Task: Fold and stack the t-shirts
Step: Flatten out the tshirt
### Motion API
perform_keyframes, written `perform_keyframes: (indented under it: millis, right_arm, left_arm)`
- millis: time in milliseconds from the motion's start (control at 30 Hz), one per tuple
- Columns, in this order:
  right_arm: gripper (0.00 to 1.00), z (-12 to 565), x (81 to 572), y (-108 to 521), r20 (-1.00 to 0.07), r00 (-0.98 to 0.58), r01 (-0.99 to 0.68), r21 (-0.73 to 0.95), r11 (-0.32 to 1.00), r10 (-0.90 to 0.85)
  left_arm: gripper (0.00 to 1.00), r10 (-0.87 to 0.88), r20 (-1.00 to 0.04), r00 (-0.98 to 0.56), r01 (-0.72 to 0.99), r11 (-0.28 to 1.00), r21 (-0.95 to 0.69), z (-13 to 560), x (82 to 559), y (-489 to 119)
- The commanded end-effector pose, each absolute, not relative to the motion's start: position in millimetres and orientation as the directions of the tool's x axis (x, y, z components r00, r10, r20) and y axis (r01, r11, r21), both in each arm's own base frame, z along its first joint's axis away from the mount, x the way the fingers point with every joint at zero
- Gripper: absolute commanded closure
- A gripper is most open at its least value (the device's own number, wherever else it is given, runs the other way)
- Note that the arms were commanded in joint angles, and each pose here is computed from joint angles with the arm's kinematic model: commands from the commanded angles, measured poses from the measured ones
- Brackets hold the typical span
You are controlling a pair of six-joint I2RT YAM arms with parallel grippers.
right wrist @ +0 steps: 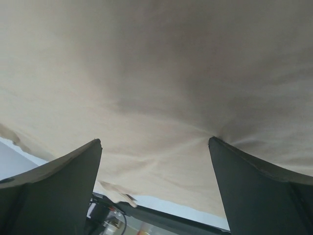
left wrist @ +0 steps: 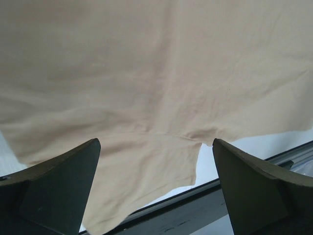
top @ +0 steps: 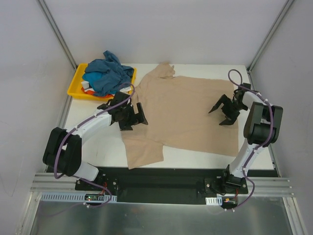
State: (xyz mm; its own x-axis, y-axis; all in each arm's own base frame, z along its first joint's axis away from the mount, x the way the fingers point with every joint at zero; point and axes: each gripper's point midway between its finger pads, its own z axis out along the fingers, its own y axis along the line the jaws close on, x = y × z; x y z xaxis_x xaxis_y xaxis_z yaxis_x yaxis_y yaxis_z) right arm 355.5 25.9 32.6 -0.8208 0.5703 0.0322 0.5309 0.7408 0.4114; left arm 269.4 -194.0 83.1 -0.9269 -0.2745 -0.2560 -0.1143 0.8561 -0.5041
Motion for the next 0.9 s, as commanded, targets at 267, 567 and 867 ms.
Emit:
perform_keyframes:
  millis: [267,567,867]
  right_arm:
    - [0.03,43.9,358.3,-73.9,-0.111,-0.724,0.621,0.324,0.714,0.681]
    - [0.03,102.1,366.1,-43.6,-0.286,-0.784,0.462,0.325,0.825,0.551]
    - [0.03,104.0,347.3,-38.3,-0.3,-0.785,0.46,0.303,0.834,0.542]
  left_arm:
    - [0.01,-0.221,-0.331,-0.917,-0.004,0.836,-0.548,112.2,336.3,-231.2]
    - [0.01,-0.191,-0.441,-0.877,0.049,0.878,-0.476,115.7,436.4,-249.0]
    - [0.01,-0.178,-0.395,-0.901,0.012,0.901,-0.433,69.5,479.0,-256.8]
